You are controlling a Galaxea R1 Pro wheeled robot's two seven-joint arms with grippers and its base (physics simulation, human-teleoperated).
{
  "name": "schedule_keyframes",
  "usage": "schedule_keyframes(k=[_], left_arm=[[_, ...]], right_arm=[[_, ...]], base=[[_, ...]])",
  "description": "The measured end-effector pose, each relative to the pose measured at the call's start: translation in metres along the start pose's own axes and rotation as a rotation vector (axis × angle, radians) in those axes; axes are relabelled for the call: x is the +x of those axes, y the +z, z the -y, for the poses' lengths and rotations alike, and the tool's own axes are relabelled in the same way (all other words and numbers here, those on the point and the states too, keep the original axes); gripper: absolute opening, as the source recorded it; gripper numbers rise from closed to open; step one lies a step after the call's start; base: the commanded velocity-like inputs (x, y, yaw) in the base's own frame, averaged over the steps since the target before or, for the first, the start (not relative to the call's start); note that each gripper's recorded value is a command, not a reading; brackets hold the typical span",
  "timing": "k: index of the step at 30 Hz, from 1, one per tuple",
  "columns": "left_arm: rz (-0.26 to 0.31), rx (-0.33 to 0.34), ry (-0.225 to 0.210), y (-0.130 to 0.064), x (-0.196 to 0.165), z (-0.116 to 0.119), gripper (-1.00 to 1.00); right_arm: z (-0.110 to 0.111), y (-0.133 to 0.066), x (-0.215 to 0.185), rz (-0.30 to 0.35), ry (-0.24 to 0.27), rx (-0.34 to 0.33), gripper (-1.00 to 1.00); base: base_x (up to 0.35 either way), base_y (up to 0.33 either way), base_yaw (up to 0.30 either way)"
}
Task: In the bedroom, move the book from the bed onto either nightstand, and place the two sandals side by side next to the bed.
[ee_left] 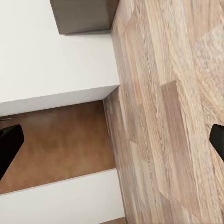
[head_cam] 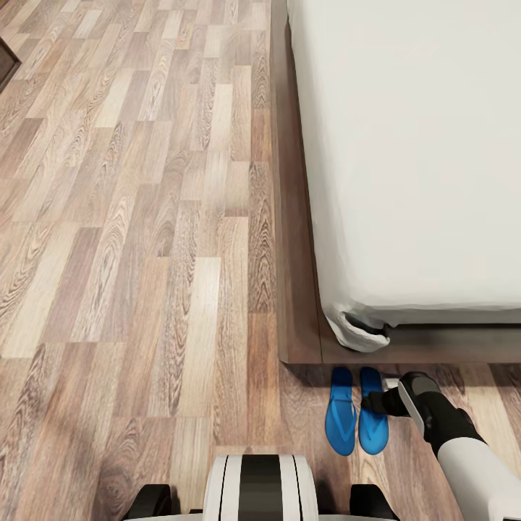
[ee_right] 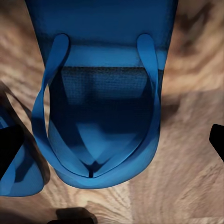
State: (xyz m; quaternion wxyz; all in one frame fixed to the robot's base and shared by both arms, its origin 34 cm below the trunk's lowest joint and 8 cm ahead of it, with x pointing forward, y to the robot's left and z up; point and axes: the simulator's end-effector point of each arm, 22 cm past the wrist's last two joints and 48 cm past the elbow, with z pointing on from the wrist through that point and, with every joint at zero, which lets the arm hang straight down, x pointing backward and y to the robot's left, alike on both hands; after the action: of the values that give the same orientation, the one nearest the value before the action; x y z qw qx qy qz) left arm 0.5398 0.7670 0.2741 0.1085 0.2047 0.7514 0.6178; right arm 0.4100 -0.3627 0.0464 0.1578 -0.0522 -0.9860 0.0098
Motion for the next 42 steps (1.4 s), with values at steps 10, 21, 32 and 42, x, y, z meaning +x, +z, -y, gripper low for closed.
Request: schedule_keyframes(k=[10,21,32,42], left_arm=[[0.0,0.0,0.0,-0.0001,0.0,0.0001,1.0],[0.0,0.0,0.0,0.0001,-0.0002,-0.0001,1.0],[0.0,0.0,0.0,-0.0002,0.0001,0.0002,1.0],[0.0,0.001,-0.001,-0.0004,0.0,0.0006,1.0]], right_arm=[[-0.0005,0.0001,0.0002,0.0,0.0,-0.001,1.0],[-0.0006,0.0001,0.0,0.0,0.0,-0.001,1.0],[-0.0015,0.0003,0.0002,0.0,0.0,-0.002,1.0],[-0.0016,0.0003,0.0003,0.0,0.0,-0.002,1.0]], base=[[0.0,0.0,0.0],[-0.028,0.0,0.0],[-0.019,0.0,0.0],[-0.003,0.0,0.0]])
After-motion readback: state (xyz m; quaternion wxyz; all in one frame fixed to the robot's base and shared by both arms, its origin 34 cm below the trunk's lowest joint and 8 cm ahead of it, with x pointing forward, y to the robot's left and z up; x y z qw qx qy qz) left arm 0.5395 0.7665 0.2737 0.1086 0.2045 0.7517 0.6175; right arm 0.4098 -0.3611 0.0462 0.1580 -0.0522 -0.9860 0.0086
